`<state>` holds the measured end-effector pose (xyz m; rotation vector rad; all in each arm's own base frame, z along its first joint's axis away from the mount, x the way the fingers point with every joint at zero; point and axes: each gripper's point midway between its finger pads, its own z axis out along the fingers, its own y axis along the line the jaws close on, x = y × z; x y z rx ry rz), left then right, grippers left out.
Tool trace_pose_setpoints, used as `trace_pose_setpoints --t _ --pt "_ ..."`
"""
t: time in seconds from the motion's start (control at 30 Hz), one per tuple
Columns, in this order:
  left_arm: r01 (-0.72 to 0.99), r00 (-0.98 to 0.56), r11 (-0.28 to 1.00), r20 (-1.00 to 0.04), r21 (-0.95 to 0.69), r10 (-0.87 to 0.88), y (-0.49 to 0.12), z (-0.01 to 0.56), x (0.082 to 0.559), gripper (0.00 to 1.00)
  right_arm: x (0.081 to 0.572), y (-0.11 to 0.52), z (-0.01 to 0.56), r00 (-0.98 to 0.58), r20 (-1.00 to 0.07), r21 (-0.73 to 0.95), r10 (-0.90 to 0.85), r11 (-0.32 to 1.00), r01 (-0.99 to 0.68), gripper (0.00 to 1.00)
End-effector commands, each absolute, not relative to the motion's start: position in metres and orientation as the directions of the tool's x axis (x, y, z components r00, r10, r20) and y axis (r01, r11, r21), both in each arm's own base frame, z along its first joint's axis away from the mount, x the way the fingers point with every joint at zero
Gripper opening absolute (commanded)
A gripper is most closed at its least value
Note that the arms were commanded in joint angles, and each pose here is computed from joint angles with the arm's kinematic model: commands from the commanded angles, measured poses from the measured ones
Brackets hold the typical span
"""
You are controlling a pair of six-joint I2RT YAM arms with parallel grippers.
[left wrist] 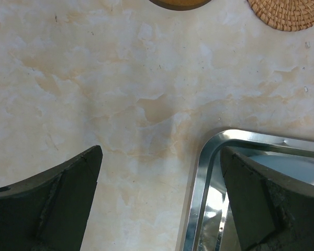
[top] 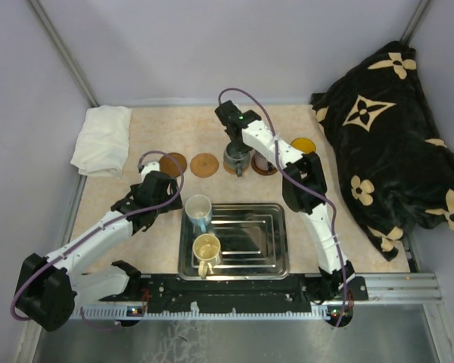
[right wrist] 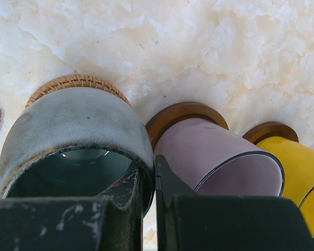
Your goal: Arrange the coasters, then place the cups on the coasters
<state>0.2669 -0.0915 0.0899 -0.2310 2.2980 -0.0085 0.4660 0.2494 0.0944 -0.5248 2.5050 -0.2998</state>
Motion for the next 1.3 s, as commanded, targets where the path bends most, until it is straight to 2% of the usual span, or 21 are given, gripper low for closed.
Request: trace_pose_setpoints --t 0.0,0.37,0.67,0.93,1.0,1.13,1.27 --pt "-0.16 -0.632 0.981 -0.752 -0.112 -0.189 -0.098 0.101 0.276 1.0 0.462 0.266 0.116 -0.737 -0.535 -0.275 -0.413 0.91 -0.311 0.04" --pt "-0.164 -0.632 0.98 -0.751 -0.113 -0.193 -0.097 0.101 0.274 1.0 0.465 0.267 0.124 -0.725 -0.561 -0.276 -0.399 0.916 -0.29 0.26" --pt "-0.165 -0.635 0.98 -0.748 -0.115 -0.195 -0.097 0.099 0.273 1.0 0.466 0.262 0.134 -0.718 -0.576 -0.295 -0.392 0.918 -0.264 0.29" --pt "-0.162 -0.635 0.979 -0.748 -0.119 -0.196 -0.097 0.1 0.273 1.0 0.468 0.257 0.162 -0.687 -0.628 -0.297 -0.366 0.929 -0.223 0.35" --pt "-0.163 -0.633 0.979 -0.748 -0.12 -0.197 -0.097 0.101 0.273 1.0 0.468 0.256 0.172 -0.673 -0.648 -0.298 -0.356 0.932 -0.206 0.42" --pt "-0.163 -0.635 0.979 -0.747 -0.119 -0.197 -0.097 0.102 0.273 1.0 0.466 0.254 0.196 -0.638 -0.692 -0.292 -0.338 0.939 -0.18 0.48" --pt "-0.165 -0.636 0.98 -0.746 -0.116 -0.195 -0.096 0.103 0.272 1.0 0.459 0.254 0.229 -0.59 -0.741 -0.286 -0.32 0.946 -0.154 0.51"
